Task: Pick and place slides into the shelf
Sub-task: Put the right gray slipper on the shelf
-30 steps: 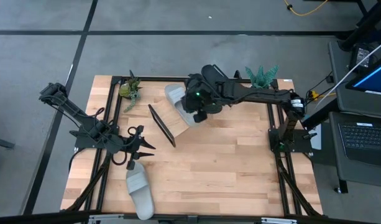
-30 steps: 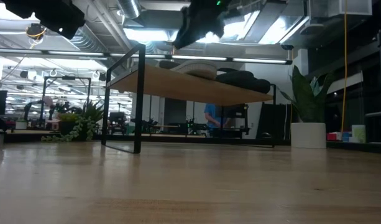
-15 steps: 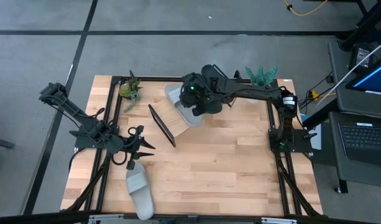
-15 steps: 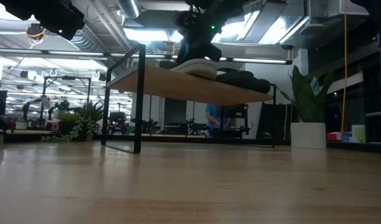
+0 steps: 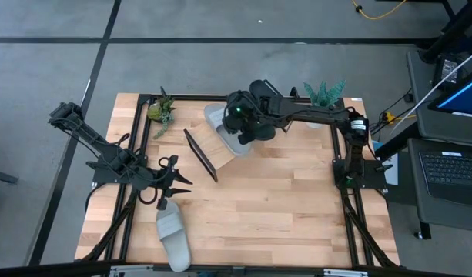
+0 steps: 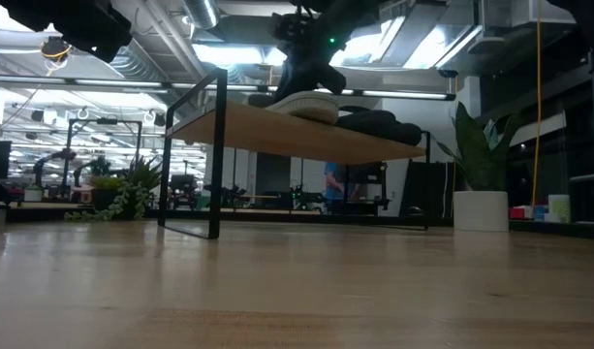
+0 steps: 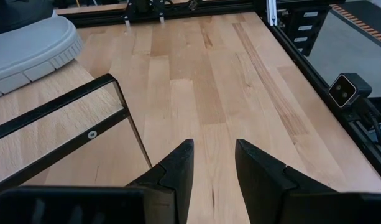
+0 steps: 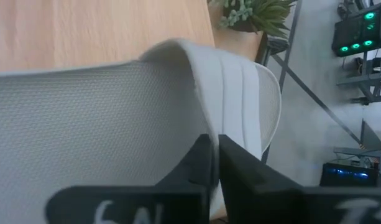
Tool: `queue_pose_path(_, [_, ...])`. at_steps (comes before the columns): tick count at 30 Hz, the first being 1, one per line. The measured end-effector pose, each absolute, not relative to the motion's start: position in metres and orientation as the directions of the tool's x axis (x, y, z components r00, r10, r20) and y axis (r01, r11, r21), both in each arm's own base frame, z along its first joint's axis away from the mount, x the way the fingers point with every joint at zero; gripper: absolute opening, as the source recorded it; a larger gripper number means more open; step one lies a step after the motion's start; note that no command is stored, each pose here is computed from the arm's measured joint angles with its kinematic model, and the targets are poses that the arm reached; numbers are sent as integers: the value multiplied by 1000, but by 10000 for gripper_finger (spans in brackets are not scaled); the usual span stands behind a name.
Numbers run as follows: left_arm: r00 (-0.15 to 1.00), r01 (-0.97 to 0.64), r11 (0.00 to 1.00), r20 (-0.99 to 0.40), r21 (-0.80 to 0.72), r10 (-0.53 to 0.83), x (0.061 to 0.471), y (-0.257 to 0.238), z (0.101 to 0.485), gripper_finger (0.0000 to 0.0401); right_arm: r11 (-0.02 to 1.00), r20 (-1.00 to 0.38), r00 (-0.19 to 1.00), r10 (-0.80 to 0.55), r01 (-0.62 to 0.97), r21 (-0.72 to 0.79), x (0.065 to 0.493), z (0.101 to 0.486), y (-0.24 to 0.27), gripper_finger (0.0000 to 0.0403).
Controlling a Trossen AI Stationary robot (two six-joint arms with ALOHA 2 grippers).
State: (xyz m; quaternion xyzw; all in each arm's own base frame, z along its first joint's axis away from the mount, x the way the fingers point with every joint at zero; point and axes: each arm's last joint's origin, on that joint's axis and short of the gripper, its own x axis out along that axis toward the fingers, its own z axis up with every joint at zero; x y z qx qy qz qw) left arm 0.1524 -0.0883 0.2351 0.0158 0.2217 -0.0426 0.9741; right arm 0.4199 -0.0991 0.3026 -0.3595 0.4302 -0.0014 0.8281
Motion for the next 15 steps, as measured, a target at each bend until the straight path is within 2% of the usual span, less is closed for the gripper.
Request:
queue_pose_path(3, [898,90,996,-433,12,-76,152,-88,235,110,741,-712,628,-314,-307,-597,420,303,-99,12])
queue_pose_path(8, [898,90,996,-433,11,-76,152,-88,235,110,735,-710,619,-336,-298,-609,419,303,-99,20])
queue_pose_path(15, [898,90,996,-433,11,-76,152,-88,235,110,739,-718,609,-337,-301,-603,419,302,-99,11])
